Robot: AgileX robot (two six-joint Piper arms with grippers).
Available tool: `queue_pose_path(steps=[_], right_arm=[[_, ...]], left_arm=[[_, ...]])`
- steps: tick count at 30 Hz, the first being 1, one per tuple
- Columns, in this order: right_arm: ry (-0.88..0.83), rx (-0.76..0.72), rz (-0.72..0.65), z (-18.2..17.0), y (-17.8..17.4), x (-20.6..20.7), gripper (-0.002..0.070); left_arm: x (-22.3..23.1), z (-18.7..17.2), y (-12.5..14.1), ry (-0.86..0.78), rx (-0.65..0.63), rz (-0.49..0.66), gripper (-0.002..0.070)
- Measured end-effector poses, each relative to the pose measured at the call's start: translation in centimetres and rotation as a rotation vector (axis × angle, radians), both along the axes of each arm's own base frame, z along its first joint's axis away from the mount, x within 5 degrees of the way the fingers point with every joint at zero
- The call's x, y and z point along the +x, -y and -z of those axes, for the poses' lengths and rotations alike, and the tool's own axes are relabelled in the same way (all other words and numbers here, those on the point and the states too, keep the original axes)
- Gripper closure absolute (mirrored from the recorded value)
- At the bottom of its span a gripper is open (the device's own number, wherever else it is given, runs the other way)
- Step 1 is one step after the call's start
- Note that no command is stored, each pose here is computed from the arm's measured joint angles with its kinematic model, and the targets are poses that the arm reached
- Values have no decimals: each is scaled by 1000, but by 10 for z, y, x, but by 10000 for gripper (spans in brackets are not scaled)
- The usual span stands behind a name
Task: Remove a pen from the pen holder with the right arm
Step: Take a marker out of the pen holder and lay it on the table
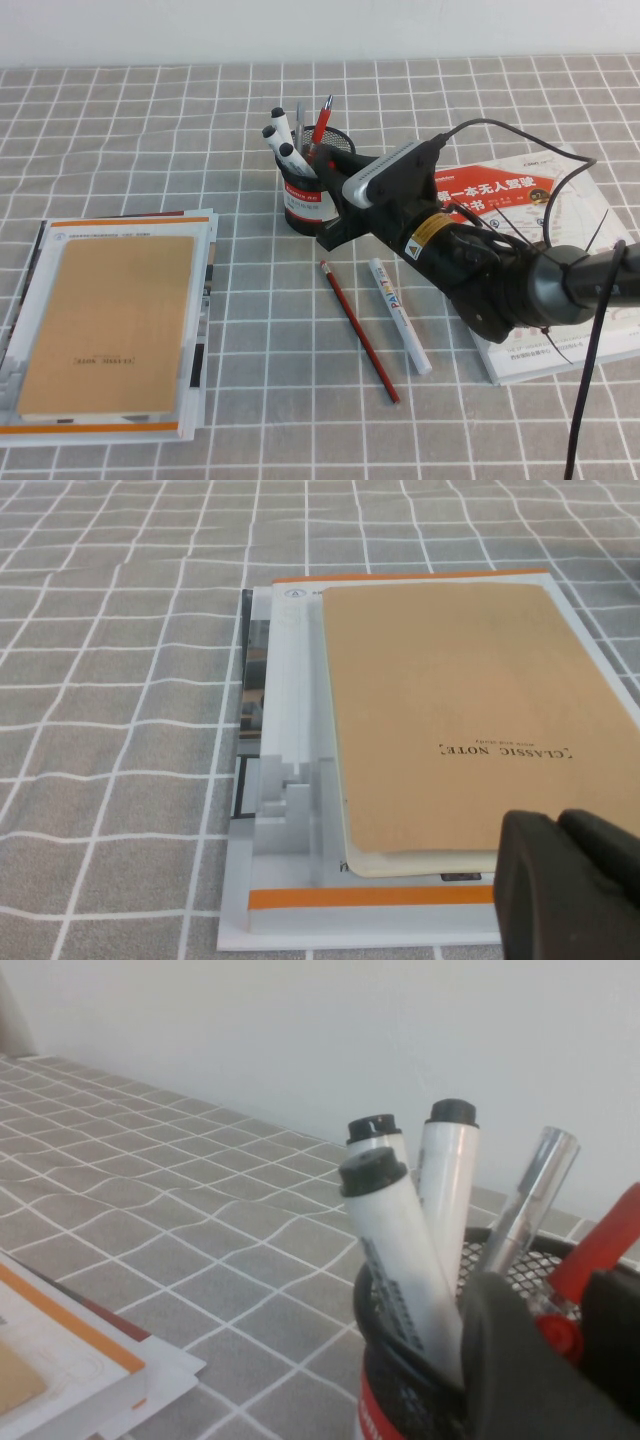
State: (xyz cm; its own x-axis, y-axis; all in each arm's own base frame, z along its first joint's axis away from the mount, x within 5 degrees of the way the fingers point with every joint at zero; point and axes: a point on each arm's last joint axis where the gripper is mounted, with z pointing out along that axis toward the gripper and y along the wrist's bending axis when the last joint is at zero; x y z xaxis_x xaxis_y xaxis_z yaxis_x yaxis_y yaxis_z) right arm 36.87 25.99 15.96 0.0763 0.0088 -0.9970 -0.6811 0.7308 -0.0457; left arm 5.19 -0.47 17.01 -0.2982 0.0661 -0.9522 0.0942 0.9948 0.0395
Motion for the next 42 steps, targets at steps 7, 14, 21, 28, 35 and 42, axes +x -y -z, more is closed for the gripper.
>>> queue_pose_path(steps=[7, 14, 21, 28, 35, 42], right_arm=[[-3, -2, 1, 0, 0, 0, 552], [-4, 1, 7, 0, 0, 0, 637], [-5, 2, 11, 0, 1, 1, 638], [0, 4, 11, 0, 1, 1, 638], [-2, -7, 16, -5, 2, 1, 638], [36, -38, 28, -26, 6, 0, 638]], left_arm=[[0, 0, 0, 0, 0, 0, 678], [0, 0, 0, 0, 0, 0, 678], [0, 0, 0, 0, 0, 0, 678], [0, 0, 0, 0, 0, 0, 678], [0, 0, 0, 0, 0, 0, 678], [0, 0, 0, 0, 0, 0, 678]])
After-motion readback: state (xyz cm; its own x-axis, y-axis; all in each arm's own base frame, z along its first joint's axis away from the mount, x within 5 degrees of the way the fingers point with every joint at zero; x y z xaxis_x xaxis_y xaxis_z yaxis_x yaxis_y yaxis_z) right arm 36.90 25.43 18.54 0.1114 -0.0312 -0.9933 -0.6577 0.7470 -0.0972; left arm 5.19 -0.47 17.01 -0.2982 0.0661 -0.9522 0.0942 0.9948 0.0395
